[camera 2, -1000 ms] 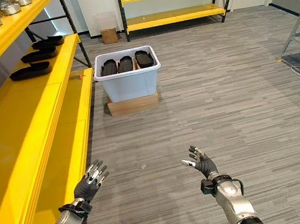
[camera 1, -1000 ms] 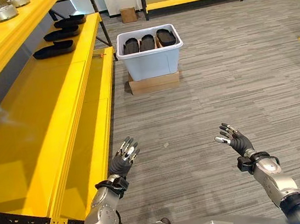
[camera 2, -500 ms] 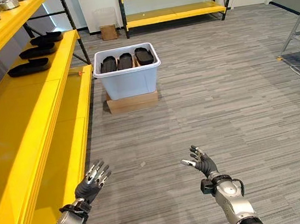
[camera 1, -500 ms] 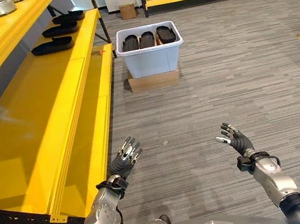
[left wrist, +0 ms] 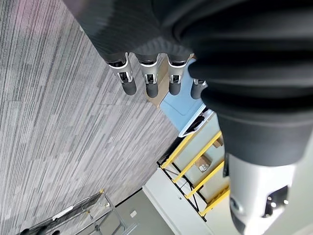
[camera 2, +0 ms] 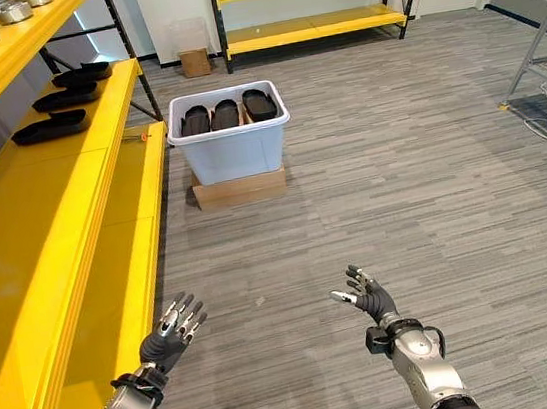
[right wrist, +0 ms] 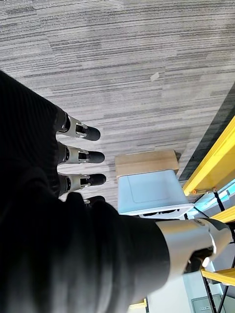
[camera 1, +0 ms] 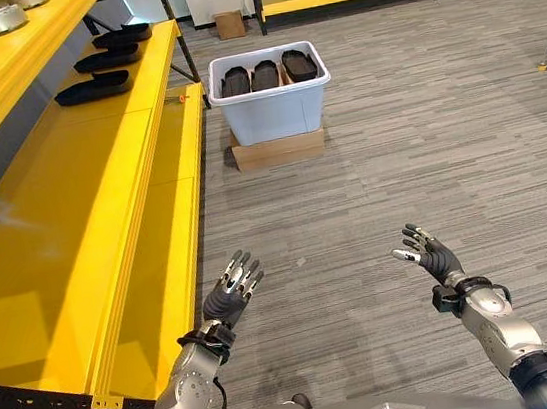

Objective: Move parts from the plastic box to the shelf.

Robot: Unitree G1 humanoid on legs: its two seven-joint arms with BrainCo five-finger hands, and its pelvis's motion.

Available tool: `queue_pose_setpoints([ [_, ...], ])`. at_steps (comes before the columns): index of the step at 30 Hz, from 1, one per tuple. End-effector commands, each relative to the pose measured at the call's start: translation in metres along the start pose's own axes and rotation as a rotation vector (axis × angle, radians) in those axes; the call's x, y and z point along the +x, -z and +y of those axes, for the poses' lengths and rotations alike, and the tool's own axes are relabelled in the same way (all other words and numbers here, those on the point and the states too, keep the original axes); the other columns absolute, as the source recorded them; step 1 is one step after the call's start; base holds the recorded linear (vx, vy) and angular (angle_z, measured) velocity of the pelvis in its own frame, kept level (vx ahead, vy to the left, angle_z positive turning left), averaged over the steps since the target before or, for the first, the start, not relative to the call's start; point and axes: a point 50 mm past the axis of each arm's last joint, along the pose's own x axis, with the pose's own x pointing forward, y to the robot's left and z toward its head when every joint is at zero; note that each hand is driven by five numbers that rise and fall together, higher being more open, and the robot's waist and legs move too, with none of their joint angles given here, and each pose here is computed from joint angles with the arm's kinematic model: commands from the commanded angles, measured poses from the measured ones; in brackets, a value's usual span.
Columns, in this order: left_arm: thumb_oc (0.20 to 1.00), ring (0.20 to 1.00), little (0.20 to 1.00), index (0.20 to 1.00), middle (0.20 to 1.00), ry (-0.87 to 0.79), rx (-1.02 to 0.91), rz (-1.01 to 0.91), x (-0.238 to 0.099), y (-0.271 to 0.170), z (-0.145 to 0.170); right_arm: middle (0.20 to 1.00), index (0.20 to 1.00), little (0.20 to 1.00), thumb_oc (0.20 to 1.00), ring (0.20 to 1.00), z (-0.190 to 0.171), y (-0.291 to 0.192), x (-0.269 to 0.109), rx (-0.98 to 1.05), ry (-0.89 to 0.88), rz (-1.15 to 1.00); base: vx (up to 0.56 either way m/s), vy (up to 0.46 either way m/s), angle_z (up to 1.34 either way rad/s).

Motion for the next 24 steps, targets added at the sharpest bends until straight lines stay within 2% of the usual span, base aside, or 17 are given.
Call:
queue_pose_setpoints([
  [1,1.0,1.0,1.0,1.0,1.0,0.015,0.012,-0.026,0.015,-0.011,-0.005,1.0,1.0,1.0,1.0,1.0,0.004,-0.026,0.01,0.049,-0.016,-0.108,0.02,0.047,0.0],
  [9,1.0,1.0,1.0,1.0,1.0,0.028,-0.04,-0.033,0.015,-0.008,-0.006,1.0,1.0,1.0,1.0,1.0,0.003,-0.027,0.01,-0.03,-0.012,-0.103,0.04,0.132,0.01],
  [13,1.0,1.0,1.0,1.0,1.0,0.09,-0.054,-0.024,0.02,-0.01,-0.011,1.0,1.0,1.0,1.0,1.0,0.006,-0.033,0.011,-0.036,-0.017,-0.122,0.01,0.237,0.03],
  [16,1.0,1.0,1.0,1.0,1.0,0.148,0.013,0.041,0.027,-0.004,-0.018,1.0,1.0,1.0,1.0,1.0,0.009,-0.038,0.015,-0.013,0.001,-0.136,-0.02,0.265,0.15],
  [24,1.0,1.0,1.0,1.0,1.0,0.145,0.024,0.043,0.028,-0.003,-0.022,1.0,1.0,1.0,1.0,1.0,0.015,-0.046,0.016,-0.012,-0.001,-0.194,0.09,0.129,-0.04],
])
